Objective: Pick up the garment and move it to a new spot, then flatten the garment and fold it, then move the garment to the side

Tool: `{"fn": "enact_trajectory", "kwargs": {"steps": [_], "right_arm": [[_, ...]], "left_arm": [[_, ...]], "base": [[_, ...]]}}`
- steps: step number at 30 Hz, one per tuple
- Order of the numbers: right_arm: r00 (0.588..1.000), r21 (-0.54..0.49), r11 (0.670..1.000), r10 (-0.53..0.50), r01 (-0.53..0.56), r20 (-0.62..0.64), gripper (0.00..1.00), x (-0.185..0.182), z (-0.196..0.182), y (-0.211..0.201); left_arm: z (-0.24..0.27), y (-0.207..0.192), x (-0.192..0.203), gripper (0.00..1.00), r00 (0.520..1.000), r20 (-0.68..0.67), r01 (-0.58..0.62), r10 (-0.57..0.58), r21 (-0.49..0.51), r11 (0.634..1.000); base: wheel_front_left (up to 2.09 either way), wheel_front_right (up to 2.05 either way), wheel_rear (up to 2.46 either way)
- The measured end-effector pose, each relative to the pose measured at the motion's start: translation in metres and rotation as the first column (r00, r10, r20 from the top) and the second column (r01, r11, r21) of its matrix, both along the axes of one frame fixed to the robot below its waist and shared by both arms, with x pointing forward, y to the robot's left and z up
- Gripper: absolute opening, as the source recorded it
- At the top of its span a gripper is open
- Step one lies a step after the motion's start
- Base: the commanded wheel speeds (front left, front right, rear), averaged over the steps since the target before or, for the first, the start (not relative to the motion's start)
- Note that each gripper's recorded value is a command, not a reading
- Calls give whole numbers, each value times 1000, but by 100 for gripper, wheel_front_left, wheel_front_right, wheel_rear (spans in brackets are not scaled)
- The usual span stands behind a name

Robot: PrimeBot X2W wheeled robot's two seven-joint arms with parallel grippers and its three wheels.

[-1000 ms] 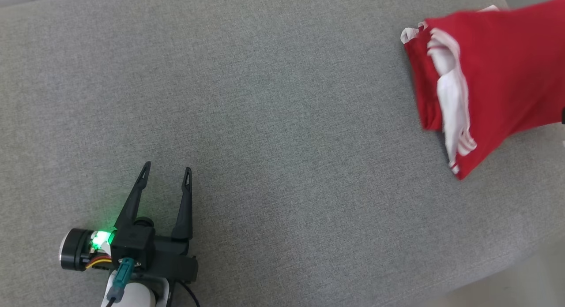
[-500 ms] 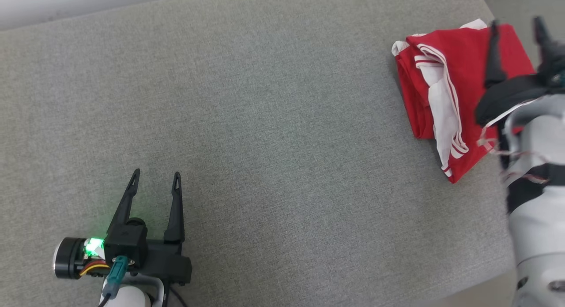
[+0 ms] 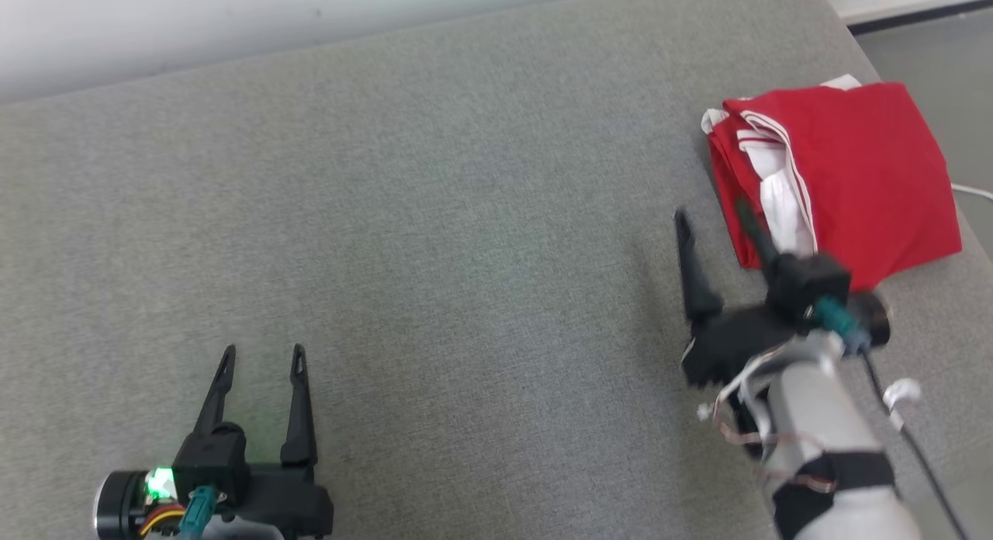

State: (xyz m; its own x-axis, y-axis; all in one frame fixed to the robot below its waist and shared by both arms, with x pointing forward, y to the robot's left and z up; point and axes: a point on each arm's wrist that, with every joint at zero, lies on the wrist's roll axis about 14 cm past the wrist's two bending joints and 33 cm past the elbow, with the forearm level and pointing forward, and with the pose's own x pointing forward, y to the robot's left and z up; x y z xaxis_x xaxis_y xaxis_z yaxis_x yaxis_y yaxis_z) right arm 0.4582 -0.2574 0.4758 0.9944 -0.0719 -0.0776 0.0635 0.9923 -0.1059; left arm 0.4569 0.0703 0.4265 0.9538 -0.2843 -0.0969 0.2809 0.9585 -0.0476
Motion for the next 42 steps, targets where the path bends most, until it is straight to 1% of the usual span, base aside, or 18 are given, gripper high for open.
{"fn": "enact_trajectory", "kwargs": {"steps": [4,8,13,17,24,27,36,42], "right_arm": [[998,62,998,25,-22,-55,100,-21,-24,20],[998,95,995,32,-26,-60,100,-33,-29,30],[995,103,994,35,-26,-92,100,-52,-41,36],[996,114,993,51,-42,-76,100,-57,-37,44],[995,112,991,82,-75,-56,100,-63,-30,56],[997,131,989,70,-65,-37,100,-64,-25,55],[991,124,983,134,-134,7,100,-64,-11,77],[985,117,978,169,-172,33,100,-63,-3,89]], "left_arm": [[2,14,-9,100,999,-7,-39,39,4,999],[2,29,-20,100,997,-16,-78,78,14,997],[3,49,-35,100,990,-28,-135,136,16,991],[0,66,-50,100,982,-51,-182,183,18,983],[10,88,-65,100,969,-28,-243,244,21,970],[12,94,-73,100,967,-24,-255,255,24,967],[22,120,-92,100,944,-1,-331,331,10,944],[28,133,-104,100,933,13,-359,359,-1,933]], "base": [[0,0,0],[0,0,0],[0,0,0],[0,0,0],[0,0,0],[0,0,0],[0,0,0],[0,0,0]]}}
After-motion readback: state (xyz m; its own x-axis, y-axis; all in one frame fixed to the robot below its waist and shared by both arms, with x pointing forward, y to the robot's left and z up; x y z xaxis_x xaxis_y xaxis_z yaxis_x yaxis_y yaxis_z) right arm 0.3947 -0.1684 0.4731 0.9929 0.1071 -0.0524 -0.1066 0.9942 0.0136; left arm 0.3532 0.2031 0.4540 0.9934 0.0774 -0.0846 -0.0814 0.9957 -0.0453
